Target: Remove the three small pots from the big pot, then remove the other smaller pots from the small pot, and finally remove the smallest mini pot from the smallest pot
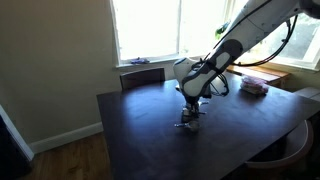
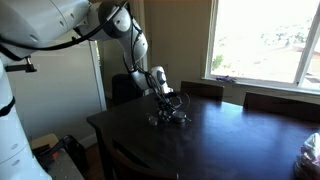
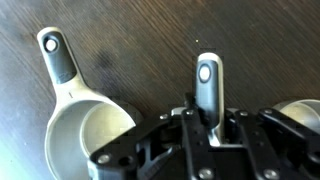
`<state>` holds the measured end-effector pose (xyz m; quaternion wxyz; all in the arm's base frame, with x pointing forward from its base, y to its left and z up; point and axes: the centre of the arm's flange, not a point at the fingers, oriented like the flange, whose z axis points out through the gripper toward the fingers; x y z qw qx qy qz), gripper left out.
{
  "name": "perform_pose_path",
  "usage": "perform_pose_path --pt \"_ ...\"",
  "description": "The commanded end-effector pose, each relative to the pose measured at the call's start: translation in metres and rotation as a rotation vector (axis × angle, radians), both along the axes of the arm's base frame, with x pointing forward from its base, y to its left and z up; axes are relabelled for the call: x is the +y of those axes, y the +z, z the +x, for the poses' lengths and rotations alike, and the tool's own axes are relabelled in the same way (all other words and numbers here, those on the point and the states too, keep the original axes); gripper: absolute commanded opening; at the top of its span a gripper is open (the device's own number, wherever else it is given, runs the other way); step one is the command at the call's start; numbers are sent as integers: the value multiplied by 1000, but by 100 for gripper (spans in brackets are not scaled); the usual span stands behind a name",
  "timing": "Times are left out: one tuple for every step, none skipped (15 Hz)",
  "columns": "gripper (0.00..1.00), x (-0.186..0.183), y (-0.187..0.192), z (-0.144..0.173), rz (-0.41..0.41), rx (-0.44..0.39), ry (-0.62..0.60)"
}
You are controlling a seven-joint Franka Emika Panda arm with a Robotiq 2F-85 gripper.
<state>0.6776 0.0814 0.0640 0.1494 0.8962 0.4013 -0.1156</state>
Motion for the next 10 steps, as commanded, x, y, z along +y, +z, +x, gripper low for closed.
perform_pose_path --pt "6 -6 16 -19 -6 -53 66" --pt "6 -5 18 -22 -2 -69 84" --pt "7 -5 18 -24 -1 -83 101" --pt "7 -3 20 -27 5 -97 119" --pt "8 -1 21 -29 6 -111 133" --pt "7 0 24 -32 11 -126 148" --pt "7 2 27 -35 19 -136 162" --pt "7 4 31 -38 28 -153 174" --pt "7 6 37 -41 36 -166 186" --pt "7 7 40 -44 44 -177 200"
